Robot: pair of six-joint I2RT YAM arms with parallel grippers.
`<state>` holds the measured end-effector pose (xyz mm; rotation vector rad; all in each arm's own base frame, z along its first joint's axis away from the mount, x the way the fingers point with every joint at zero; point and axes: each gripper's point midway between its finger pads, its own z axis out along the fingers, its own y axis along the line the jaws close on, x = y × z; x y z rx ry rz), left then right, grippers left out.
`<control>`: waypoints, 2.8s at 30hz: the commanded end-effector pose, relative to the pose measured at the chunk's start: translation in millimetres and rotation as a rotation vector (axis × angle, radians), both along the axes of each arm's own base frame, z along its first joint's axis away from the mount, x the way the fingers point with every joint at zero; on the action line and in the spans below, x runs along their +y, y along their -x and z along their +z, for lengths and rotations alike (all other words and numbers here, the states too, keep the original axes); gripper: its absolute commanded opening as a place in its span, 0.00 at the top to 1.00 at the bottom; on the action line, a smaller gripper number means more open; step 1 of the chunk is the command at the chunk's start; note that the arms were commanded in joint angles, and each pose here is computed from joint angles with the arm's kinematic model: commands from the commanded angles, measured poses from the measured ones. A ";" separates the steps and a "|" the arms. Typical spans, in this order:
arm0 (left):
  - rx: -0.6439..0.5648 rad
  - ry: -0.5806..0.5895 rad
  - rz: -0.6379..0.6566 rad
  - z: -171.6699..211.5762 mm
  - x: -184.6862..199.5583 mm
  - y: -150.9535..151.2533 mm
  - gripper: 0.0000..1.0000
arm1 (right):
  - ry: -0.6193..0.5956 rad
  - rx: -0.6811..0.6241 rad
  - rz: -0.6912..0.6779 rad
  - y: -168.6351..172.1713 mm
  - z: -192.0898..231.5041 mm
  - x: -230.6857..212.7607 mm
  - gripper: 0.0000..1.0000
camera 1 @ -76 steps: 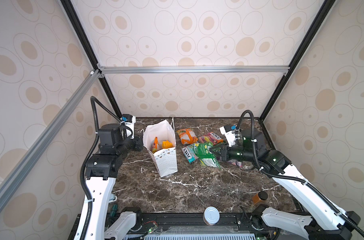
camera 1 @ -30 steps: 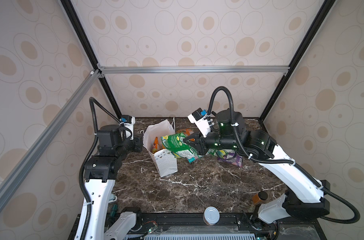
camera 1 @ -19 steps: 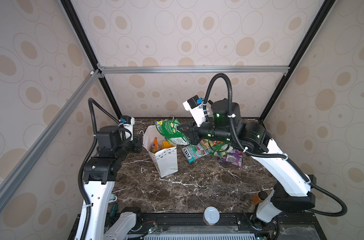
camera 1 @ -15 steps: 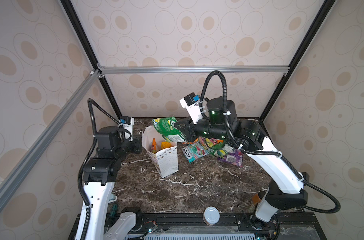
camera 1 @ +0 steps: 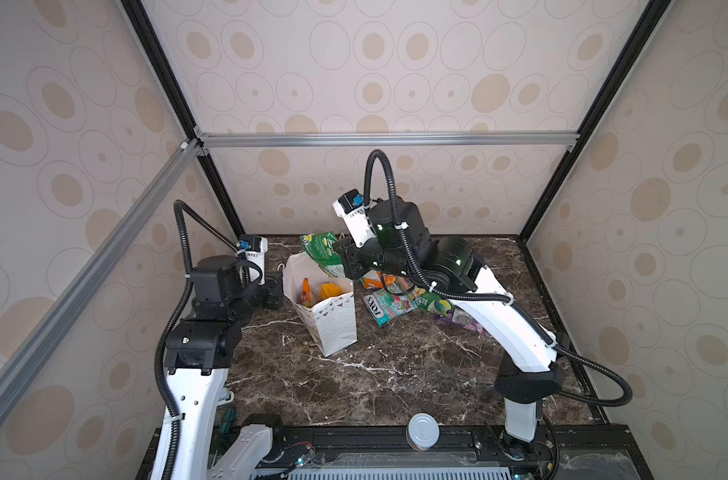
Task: Place the snacks into the paper bag
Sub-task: 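Carry the green packet with the right gripper over the paper bag, then lower the green packet into the bag and open the right gripper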
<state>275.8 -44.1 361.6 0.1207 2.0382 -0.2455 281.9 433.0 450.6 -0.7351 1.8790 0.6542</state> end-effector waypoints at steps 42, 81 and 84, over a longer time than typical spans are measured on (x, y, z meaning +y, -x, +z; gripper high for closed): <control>-0.059 -0.024 -0.003 9.4 0.8 0.2 1.00 | 0.198 -0.071 -0.336 -30.2 -55.6 -0.1 1.00; -0.063 -0.028 0.002 8.4 1.9 1.8 1.00 | 0.167 -0.074 -0.280 -25.2 -49.2 10.5 0.73; -0.064 -0.028 0.003 8.9 2.2 2.1 1.00 | 0.143 -0.094 -0.290 -23.0 -32.8 0.7 0.71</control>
